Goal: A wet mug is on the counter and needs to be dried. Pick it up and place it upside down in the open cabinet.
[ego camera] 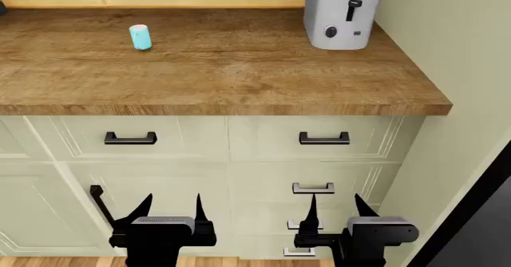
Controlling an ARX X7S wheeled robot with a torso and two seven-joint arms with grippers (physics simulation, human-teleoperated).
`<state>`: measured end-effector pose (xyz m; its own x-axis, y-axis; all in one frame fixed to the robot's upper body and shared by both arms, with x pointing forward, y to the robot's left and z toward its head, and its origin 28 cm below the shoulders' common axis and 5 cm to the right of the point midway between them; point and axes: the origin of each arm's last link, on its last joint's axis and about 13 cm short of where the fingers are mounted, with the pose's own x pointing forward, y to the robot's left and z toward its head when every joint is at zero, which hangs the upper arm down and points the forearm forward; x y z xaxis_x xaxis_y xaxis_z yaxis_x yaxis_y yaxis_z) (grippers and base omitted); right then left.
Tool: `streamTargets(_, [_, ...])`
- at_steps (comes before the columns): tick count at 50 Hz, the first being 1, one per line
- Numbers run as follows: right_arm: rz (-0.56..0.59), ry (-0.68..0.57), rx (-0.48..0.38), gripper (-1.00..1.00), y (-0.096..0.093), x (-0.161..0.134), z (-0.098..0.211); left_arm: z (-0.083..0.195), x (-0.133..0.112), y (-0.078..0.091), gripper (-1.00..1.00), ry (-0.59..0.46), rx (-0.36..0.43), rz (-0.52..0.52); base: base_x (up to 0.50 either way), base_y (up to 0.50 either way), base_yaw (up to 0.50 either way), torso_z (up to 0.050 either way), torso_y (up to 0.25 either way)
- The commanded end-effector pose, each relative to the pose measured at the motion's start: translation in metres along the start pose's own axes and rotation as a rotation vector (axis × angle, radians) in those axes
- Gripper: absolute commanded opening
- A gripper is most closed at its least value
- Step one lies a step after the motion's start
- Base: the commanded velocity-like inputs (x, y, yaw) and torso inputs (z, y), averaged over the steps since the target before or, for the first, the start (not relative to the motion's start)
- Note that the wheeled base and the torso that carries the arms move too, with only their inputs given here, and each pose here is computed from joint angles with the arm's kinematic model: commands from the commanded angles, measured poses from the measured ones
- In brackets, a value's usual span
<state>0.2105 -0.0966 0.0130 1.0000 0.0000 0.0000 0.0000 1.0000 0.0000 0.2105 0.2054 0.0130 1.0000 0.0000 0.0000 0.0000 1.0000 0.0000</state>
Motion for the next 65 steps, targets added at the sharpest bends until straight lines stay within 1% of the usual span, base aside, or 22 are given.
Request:
streamTargets(1, [-0.016, -0.003, -0.008, 1.00, 0.000, -0.001, 0.000, 0.001, -0.001, 0.000, 1.00, -0.021, 0.003, -0.010, 0.00, 0.00, 0.00, 0.045, 0.133])
streamTargets(7, [-0.010, -0.004, 0.010, 1.00, 0.000, -0.003, 0.000, 0.004, -0.003, -0.001, 1.00, -0.042, 0.017, -0.035, 0.00, 0.00, 0.00, 0.046, 0.132])
streamTargets(13, [-0.006, -0.005, 0.027, 1.00, 0.001, -0.004, 0.000, 0.006, -0.002, 0.000, 1.00, -0.047, 0.008, -0.038, 0.00, 0.00, 0.00, 0.046, 0.131])
streamTargets(17, [-0.007, -0.003, 0.038, 1.00, 0.001, -0.003, -0.001, 0.010, -0.003, 0.000, 1.00, -0.065, -0.013, -0.037, 0.00, 0.00, 0.00, 0.047, 0.130])
streamTargets(27, [-0.005, -0.005, 0.048, 1.00, 0.001, -0.005, 0.000, 0.012, -0.004, 0.000, 1.00, -0.111, -0.010, -0.040, 0.00, 0.00, 0.00, 0.049, 0.116])
streamTargets(29, [-0.004, -0.005, 0.057, 1.00, 0.001, -0.004, 0.000, 0.012, -0.004, 0.000, 1.00, -0.115, -0.021, -0.037, 0.00, 0.00, 0.00, 0.050, 0.110])
streamTargets(30, [-0.005, -0.002, 0.060, 1.00, 0.001, -0.004, 0.000, 0.010, -0.004, 0.000, 1.00, -0.095, -0.010, -0.035, 0.00, 0.00, 0.00, 0.050, 0.105])
streamTargets(31, [-0.007, 0.002, 0.044, 1.00, 0.001, -0.004, -0.001, 0.008, -0.003, -0.001, 1.00, -0.064, -0.004, -0.024, 0.00, 0.17, 0.00, 0.000, 0.000])
streamTargets(32, [-0.013, 0.003, 0.015, 1.00, 0.002, -0.003, -0.001, 0.007, -0.003, -0.001, 1.00, -0.048, 0.002, -0.012, 0.00, 0.50, 0.00, 0.000, 0.000])
streamTargets(33, [-0.015, 0.004, 0.004, 1.00, 0.002, -0.003, -0.001, 0.006, -0.002, -0.002, 1.00, -0.035, 0.010, -0.001, 0.00, 0.50, 0.00, 0.000, 0.000])
streamTargets(37, [-0.017, 0.005, -0.010, 1.00, 0.001, -0.002, 0.000, 0.004, -0.002, -0.003, 1.00, -0.025, 0.035, 0.014, 0.00, 0.50, 0.00, 0.000, 0.000])
streamTargets(40, [-0.017, 0.004, -0.009, 1.00, 0.000, -0.004, 0.000, 0.004, -0.001, -0.003, 1.00, -0.024, 0.040, 0.019, 0.00, 0.50, 0.00, 0.000, 0.000])
streamTargets(48, [-0.018, 0.005, -0.009, 1.00, 0.001, -0.002, 0.001, 0.005, -0.002, -0.003, 1.00, -0.019, 0.026, 0.013, 0.00, 0.50, 0.00, 0.000, 0.000])
streamTargets(59, [-0.019, 0.004, -0.007, 1.00, 0.000, -0.008, -0.001, 0.003, -0.003, -0.003, 1.00, -0.019, 0.027, 0.011, 0.00, 0.50, 0.00, 0.000, 0.000])
streamTargets(61, [-0.019, 0.004, 0.001, 1.00, 0.000, -0.007, -0.001, 0.003, -0.004, -0.003, 1.00, -0.015, 0.027, 0.011, 0.00, 0.50, 0.00, 0.000, 0.000])
streamTargets(62, [-0.020, 0.005, 0.016, 1.00, 0.000, -0.006, -0.001, 0.003, -0.004, -0.003, 1.00, 0.002, 0.015, 0.006, 0.00, 0.00, 0.00, 0.000, 0.000])
streamTargets(64, [-0.029, -0.021, 0.033, 1.00, 0.000, -0.004, 0.002, 0.006, -0.001, -0.002, 1.00, 0.045, -0.013, -0.002, 0.00, 0.00, 0.00, 0.000, 0.000])
streamTargets(65, [-0.040, -0.070, 0.007, 1.00, -0.001, -0.005, 0.008, 0.011, 0.002, -0.001, 1.00, 0.041, -0.023, 0.002, 0.00, 0.00, 0.00, 0.000, 0.000])
